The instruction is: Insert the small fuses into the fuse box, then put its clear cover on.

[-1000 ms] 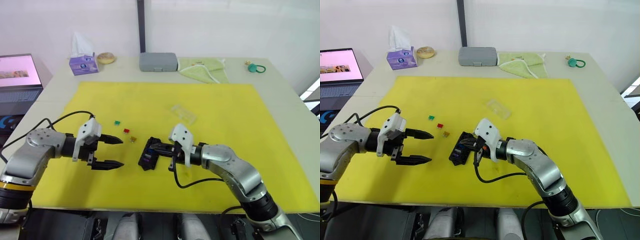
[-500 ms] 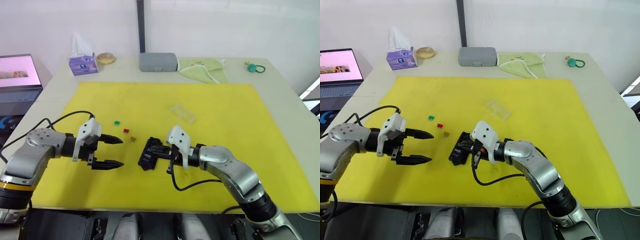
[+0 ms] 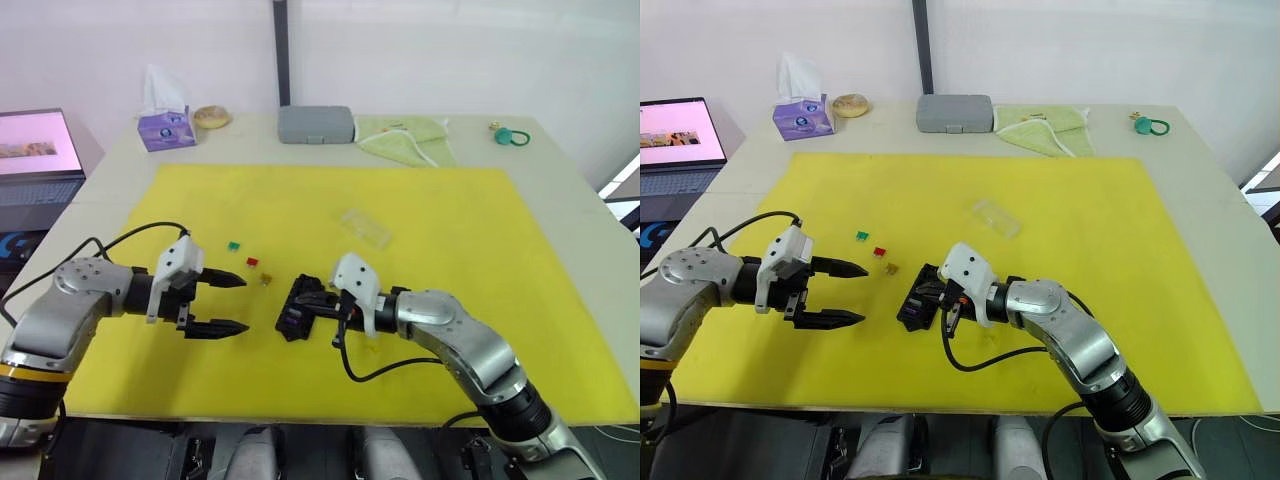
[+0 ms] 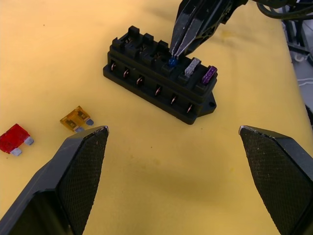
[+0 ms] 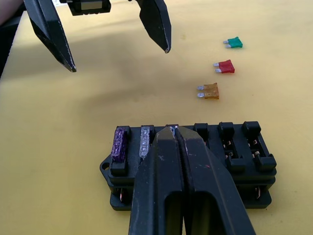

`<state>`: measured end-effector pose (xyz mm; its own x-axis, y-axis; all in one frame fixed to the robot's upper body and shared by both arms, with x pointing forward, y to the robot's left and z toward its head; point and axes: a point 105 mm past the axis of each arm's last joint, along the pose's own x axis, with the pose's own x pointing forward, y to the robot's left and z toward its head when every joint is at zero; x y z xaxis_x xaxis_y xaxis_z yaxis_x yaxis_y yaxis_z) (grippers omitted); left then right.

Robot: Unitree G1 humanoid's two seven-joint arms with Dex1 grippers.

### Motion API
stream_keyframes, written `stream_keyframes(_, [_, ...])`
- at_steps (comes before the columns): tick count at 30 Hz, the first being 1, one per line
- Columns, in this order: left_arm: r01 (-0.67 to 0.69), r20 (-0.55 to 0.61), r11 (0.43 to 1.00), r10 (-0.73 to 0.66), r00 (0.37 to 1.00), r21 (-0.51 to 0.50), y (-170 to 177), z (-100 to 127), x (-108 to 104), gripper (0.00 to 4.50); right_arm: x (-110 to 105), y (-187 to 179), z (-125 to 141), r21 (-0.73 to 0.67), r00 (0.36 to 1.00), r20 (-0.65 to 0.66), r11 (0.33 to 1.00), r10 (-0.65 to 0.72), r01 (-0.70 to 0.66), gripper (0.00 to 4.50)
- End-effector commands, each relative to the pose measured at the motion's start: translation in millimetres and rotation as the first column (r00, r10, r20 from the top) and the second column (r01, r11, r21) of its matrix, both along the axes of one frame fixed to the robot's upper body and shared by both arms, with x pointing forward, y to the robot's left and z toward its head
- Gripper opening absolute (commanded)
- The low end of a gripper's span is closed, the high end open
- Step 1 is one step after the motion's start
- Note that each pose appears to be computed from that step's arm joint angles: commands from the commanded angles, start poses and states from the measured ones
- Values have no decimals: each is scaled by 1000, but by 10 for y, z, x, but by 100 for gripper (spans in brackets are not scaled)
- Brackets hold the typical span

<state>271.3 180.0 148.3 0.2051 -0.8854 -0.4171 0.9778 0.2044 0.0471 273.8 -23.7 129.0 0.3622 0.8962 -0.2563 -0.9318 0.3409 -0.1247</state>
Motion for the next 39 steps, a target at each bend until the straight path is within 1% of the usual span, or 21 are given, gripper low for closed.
stream_keyframes(1, [-24, 22, 1000, 24, 999, 0, 68, 71, 32, 450, -16, -32, 324, 125, 999, 53, 992, 14, -20, 6])
stream_keyframes(3, [-65, 14, 998, 65, 998, -4, 150, 95, 79, 450, -6, -80, 498, 170, 997, 83, 985, 4, -18, 6])
stream_keyframes(6, [-187, 10, 982, 187, 982, -32, 388, 188, 213, 450, 31, -259, 750, 220, 993, 104, 975, -48, 25, 6])
stream_keyframes(7, [-222, 6, 974, 222, 975, -36, 464, 209, 242, 450, 38, -334, 768, 218, 993, 96, 975, -67, 44, 6])
stream_keyframes(8, [-278, 4, 959, 278, 960, -48, 580, 243, 288, 450, 69, -489, 730, 191, 991, 76, 977, -112, 96, 6])
stream_keyframes(10, [-394, 5, 918, 395, 919, -53, 838, 266, 363, 450, 152, -868, 622, 141, 970, 36, 962, -241, 234, 6])
stream_keyframes(11, [-453, 7, 889, 454, 891, -61, 974, 270, 399, 450, 206, -1093, 560, 118, 946, 23, 941, -323, 318, 6])
stream_keyframes(13, [-551, 7, 829, 554, 833, -96, 1220, 283, 454, 450, 297, -1589, 434, 68, 873, 24, 872, -487, 485, 57])
stream_keyframes(14, [-605, -13, 786, 608, 794, -128, 1392, 272, 461, 450, 335, -2015, 375, 54, 793, 24, 793, -609, 607, 87])
stream_keyframes(15, [-651, -41, 743, 654, 755, -155, 1550, 247, 458, 450, 307, -2448, 303, 24, 705, 31, 706, -708, 708, 128])
stream_keyframes(16, [-685, -60, 708, 687, 725, -174, 1664, 220, 462, 450, 251, -2746, 270, 14, 641, 36, 642, -766, 767, 181])
stream_keyframes(17, [-702, -71, 688, 703, 708, -186, 1728, 202, 466, 450, 209, -2909, 256, 11, 607, 41, 608, -794, 794, 233])
stream_keyframes(21, [-713, -94, 674, 711, 697, -192, 1779, 135, 512, 450, 131, -3116, 215, 22, 565, 32, 566, -824, 824, 432])
stream_keyframes(22, [-716, -99, 673, 712, 695, -186, 1785, 109, 518, 450, 120, -3157, 203, 25, 555, 30, 556, -831, 831, 442])
stream_keyframes(25, [-706, -96, 690, 701, 706, -156, 1734, -19, 553, 450, 100, -3233, 151, 15, 523, 21, 523, -852, 852, 442])
stream_keyframes(27, [-692, -81, 708, 689, 721, -142, 1695, -57, 575, 450, 118, -3234, 150, 12, 514, 32, 515, -857, 857, 442])
stream_keyframes(28, [-695, -58, 706, 695, 717, -139, 1688, -55, 607, 450, 128, -3223, 147, 5, 518, 37, 518, -855, 855, 442])
stream_keyframes(30, [-678, -49, 724, 678, 734, -126, 1616, -41, 648, 450, 159, -3192, 180, 22, 522, 48, 523, -852, 852, 442])
stream_keyframes(33, [-653, -62, 747, 651, 757, -126, 1534, -7, 680, 450, 214, -3153, 268, 65, 516, 63, 520, -854, 852, 442])
stream_keyframes(36, [-627, -115, 762, 617, 779, -160, 1468, 69, 682, 450, 236, -3055, 319, 78, 547, 61, 551, -835, 831, 442])
stream_keyframes(39, [-613, -112, 770, 603, 790, -175, 1404, 118, 728, 450, 261, -2899, 423, 93, 592, 60, 595, -804, 798, 442])
